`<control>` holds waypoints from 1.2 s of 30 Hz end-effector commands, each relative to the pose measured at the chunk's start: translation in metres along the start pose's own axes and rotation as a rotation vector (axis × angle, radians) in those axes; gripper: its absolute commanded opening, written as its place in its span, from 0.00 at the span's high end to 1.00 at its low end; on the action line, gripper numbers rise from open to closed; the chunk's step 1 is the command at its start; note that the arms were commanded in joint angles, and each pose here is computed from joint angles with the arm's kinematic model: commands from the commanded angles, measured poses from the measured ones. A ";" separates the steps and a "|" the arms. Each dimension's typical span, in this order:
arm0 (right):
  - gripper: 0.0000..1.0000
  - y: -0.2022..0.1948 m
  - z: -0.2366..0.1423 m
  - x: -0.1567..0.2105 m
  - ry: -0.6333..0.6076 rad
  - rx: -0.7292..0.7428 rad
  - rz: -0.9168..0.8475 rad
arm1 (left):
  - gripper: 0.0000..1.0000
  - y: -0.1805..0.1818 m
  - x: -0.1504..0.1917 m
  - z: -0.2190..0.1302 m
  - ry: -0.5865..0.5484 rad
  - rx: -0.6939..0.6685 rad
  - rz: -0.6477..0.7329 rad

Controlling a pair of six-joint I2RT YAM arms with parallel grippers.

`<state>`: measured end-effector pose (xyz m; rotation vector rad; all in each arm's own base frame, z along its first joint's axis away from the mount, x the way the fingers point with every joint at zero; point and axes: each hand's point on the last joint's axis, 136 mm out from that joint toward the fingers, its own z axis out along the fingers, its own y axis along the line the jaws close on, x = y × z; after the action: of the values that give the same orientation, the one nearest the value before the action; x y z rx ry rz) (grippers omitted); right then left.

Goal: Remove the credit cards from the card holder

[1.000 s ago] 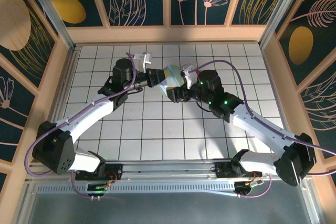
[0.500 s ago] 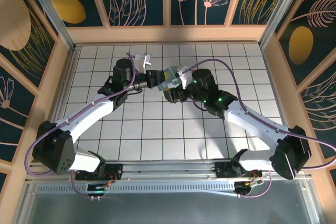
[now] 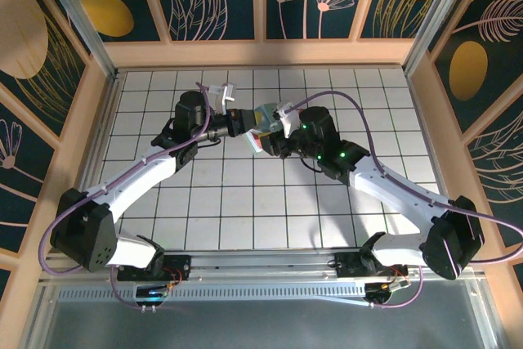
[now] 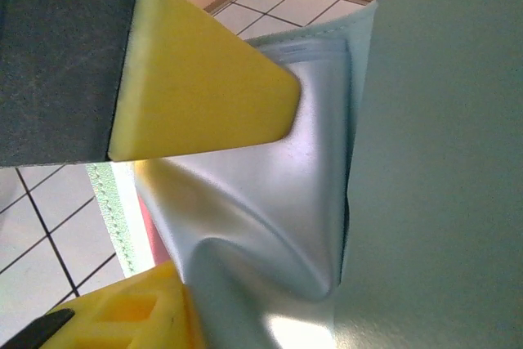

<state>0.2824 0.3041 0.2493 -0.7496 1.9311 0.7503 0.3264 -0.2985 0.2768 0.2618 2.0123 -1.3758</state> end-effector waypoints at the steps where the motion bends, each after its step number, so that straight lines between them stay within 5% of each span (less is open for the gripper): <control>1: 0.63 0.005 0.001 -0.006 -0.041 -0.031 0.034 | 0.74 -0.041 -0.006 -0.006 -0.001 0.144 0.012; 5: 0.68 0.006 0.001 -0.008 -0.052 -0.040 0.062 | 0.50 -0.043 -0.006 -0.006 -0.003 0.163 0.001; 14: 0.75 0.001 -0.005 -0.011 -0.109 -0.041 0.150 | 0.26 -0.046 -0.005 -0.011 -0.038 0.203 -0.019; 25: 0.75 -0.014 -0.032 -0.026 -0.288 -0.138 0.361 | 0.48 -0.044 0.001 -0.013 -0.048 0.218 0.001; 36: 0.74 -0.010 -0.038 -0.033 -0.338 -0.214 0.418 | 0.66 -0.034 0.015 -0.008 0.005 0.209 0.031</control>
<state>0.2840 0.2785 0.2577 -0.3279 1.8637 1.1992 0.3079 -0.3045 0.2911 0.2881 1.8920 -1.5483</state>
